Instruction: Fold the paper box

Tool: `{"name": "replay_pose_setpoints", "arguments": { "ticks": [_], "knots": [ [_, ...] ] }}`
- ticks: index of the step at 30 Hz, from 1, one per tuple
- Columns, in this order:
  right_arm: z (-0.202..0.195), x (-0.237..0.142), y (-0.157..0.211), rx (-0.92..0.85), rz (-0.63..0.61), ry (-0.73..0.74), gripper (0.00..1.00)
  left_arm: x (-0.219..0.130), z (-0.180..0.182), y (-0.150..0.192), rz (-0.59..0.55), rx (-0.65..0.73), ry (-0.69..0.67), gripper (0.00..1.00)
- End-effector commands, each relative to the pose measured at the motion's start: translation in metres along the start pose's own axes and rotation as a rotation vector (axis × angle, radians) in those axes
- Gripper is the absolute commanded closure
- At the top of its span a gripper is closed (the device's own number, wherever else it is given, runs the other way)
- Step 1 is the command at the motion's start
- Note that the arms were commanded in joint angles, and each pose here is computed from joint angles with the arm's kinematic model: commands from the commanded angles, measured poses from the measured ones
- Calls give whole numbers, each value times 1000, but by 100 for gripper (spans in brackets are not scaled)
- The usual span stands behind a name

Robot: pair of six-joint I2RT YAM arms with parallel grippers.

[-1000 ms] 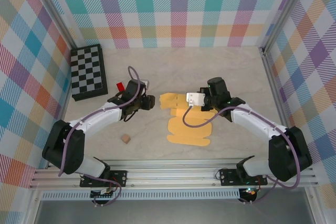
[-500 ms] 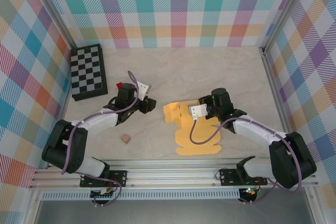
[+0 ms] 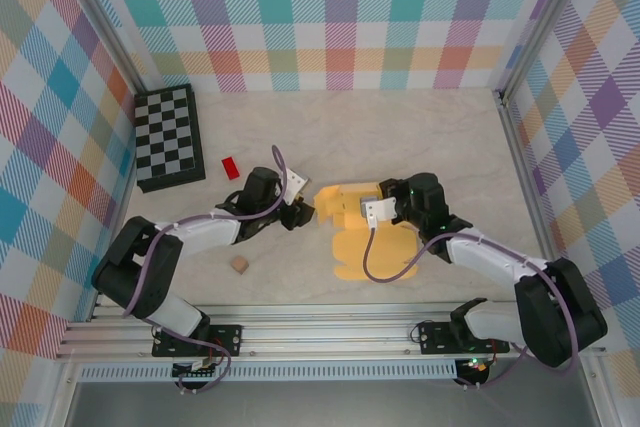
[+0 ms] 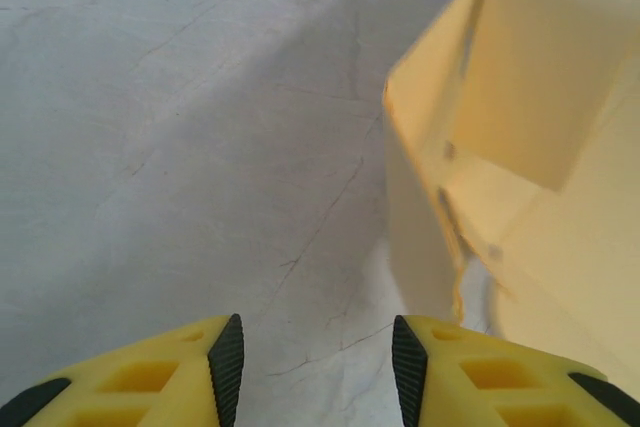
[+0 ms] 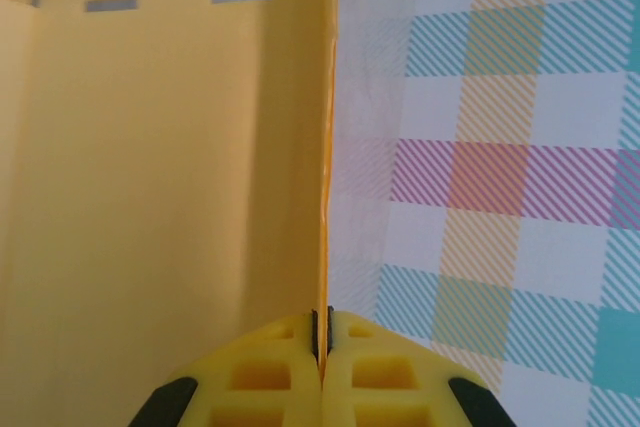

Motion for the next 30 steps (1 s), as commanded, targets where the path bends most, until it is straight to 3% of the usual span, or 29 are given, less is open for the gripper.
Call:
{"name": "replay_pose_setpoints", "arguments": {
  "ticks": [1,3,7,11,21,30],
  "knots": [
    [-36,8,2,-3,19,167,100,-28,1,-47,-145,37,-56,51],
    [-48,11,1,44,-5,201,100,-37,11,-62,-163,59,-61,47],
    [-56,23,-6,49,-62,199,100,-61,78,-86,-143,-29,-71,48],
    [-58,37,-4,17,-54,212,100,-62,107,-79,5,72,-56,48],
    [-49,50,-2,71,-51,226,100,-4,108,-48,229,264,23,48],
    [-21,54,-6,14,-60,148,100,32,81,-53,277,380,63,48]
  ]
}}
Point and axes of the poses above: each hand's point on the last joint's axis, 136 mm out from that joint toward the fingers, its own x axis out along the fingers, its own z axis along the line the jaws close on, y = z × x, the point moved 4 cm from there along -x, back along the fingers, and after that the axes turned 1 degree about -x, right-handed, at the moved point
